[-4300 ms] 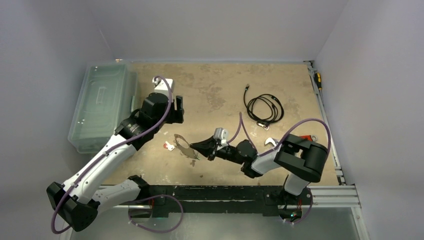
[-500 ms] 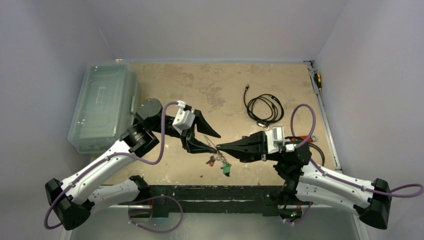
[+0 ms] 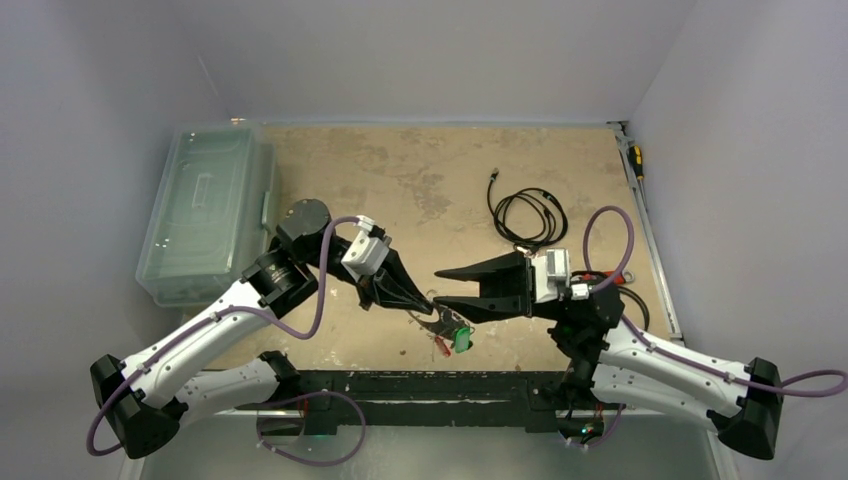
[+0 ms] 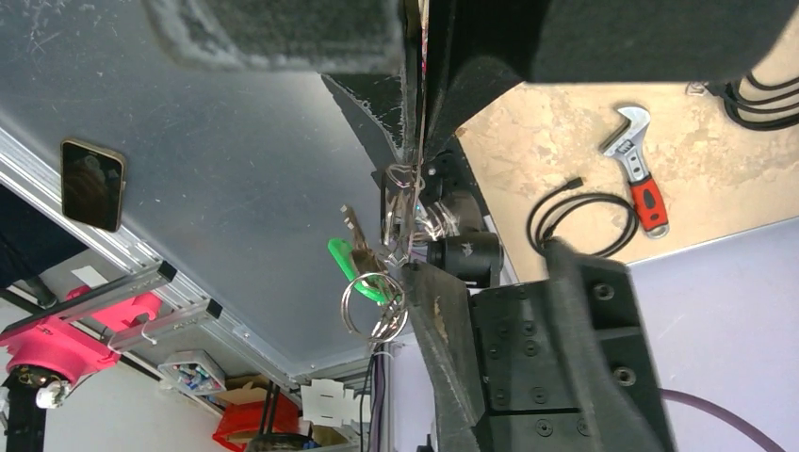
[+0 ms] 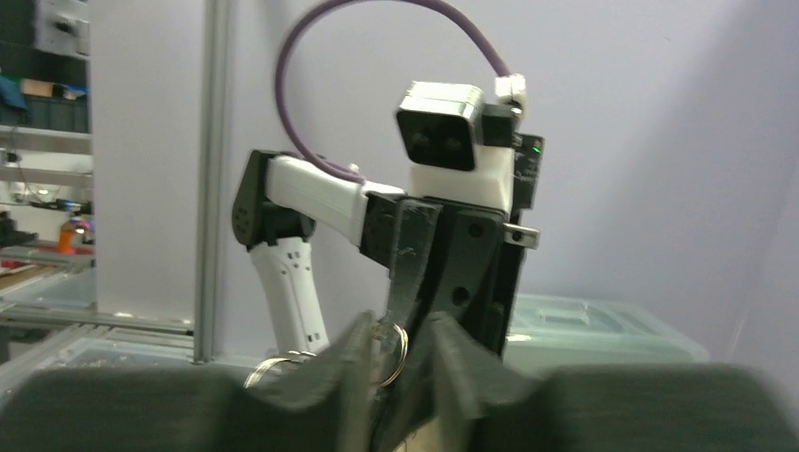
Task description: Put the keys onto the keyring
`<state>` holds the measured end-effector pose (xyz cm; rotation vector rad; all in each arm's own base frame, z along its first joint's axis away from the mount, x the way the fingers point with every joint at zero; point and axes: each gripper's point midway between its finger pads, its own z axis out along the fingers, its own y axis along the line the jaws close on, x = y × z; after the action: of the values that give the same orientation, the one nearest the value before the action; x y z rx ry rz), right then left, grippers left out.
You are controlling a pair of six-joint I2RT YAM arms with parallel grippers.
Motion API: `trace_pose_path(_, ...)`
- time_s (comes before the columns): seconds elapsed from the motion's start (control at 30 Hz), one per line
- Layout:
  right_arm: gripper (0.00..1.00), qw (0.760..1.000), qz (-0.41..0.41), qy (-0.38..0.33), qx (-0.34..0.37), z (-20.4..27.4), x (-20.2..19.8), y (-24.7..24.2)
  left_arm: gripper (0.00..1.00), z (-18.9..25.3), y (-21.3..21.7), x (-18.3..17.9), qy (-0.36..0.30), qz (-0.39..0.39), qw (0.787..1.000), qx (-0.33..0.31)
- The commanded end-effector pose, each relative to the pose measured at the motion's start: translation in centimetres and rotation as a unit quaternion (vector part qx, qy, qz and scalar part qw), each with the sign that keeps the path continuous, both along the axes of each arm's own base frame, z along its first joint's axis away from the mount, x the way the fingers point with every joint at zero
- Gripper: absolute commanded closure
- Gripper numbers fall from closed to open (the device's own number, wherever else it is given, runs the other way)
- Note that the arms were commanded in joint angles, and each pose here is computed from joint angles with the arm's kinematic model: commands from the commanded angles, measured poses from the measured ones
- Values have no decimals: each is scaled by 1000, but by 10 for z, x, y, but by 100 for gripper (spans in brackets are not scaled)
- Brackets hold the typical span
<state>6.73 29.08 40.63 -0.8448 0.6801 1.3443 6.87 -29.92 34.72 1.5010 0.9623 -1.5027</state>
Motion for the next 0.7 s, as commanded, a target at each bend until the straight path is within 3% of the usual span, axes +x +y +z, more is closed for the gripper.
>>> trace_pose_path(0.0,50,1000,-15,7,0,16,1,-4,100,8,-2,9,-24,26,999,-15)
trace_pose_path(0.07,40,999,-30,15,-14,15,6,-6,100,8,-1,10,-24,29,999,-13)
trace_pose_path(0.23,35,997,-57,33,-43,18,9,-18,100,7,-2,14,-22,46,999,-8)
trace_pose_path(0.47,35,986,-102,76,-109,28,21,-28,100,-4,-5,38,-28,116,993,11)
trace_pose_path(0.67,39,956,-128,148,-219,-3,38,-17,100,-6,-4,46,-37,145,989,14)
